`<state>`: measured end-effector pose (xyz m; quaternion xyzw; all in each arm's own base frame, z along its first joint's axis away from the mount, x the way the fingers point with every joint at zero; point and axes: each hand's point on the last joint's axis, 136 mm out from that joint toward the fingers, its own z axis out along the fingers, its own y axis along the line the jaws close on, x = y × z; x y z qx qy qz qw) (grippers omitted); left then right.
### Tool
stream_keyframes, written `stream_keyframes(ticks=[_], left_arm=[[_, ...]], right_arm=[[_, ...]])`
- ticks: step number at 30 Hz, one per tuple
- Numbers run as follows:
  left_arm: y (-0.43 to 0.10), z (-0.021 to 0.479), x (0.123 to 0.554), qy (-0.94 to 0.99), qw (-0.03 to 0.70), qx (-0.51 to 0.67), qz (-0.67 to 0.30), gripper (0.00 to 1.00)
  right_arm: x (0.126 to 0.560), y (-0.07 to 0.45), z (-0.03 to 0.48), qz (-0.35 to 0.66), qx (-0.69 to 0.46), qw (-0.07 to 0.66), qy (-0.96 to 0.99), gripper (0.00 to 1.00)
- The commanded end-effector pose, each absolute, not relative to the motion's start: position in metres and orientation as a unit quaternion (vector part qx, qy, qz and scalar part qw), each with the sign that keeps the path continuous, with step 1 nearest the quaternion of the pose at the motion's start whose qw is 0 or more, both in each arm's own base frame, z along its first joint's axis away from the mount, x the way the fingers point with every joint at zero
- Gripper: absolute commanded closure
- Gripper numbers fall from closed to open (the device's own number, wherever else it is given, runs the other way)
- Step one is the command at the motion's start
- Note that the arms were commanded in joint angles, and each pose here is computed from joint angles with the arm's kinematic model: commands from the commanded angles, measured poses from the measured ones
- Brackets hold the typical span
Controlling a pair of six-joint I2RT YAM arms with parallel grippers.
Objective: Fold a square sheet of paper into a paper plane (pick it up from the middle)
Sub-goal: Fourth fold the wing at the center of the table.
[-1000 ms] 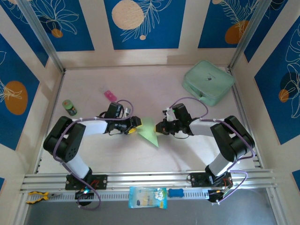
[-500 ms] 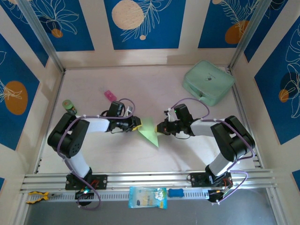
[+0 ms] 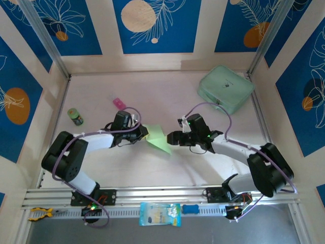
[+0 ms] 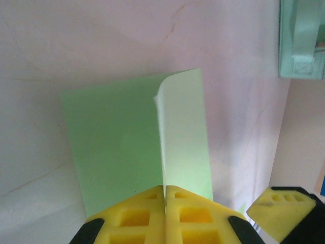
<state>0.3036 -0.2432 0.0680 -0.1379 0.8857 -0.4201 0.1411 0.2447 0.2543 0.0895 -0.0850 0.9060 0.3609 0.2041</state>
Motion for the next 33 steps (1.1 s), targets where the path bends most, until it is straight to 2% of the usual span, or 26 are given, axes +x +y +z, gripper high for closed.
stream_keyframes(ticks=[1, 5, 10, 19, 24, 33], left_arm=[[-0.242, 0.067, 0.301, 0.891, 0.152, -0.147, -0.402, 0.98], [-0.259, 0.071, 0.301, 0.889, 0.142, -0.124, -0.416, 0.96], [-0.267, 0.066, 0.299, 0.894, 0.13, -0.119, -0.411, 0.94], [-0.28, 0.072, 0.298, 0.889, 0.116, -0.091, -0.433, 0.81], [-0.283, 0.076, 0.299, 0.886, 0.115, -0.088, -0.44, 0.82], [-0.283, 0.077, 0.298, 0.887, 0.111, -0.085, -0.439, 0.85]], right_arm=[[0.245, 0.244, 0.077, 0.278, -0.129, 0.255, 0.917, 0.43], [0.236, 0.255, 0.074, 0.221, -0.217, 0.327, 0.893, 0.43], [0.231, 0.259, 0.072, 0.183, -0.27, 0.369, 0.87, 0.44], [0.207, 0.283, 0.067, 0.181, -0.366, 0.378, 0.831, 0.5], [0.201, 0.29, 0.055, 0.147, -0.388, 0.381, 0.826, 0.55], [0.213, 0.291, 0.041, 0.063, -0.389, 0.387, 0.833, 0.56]])
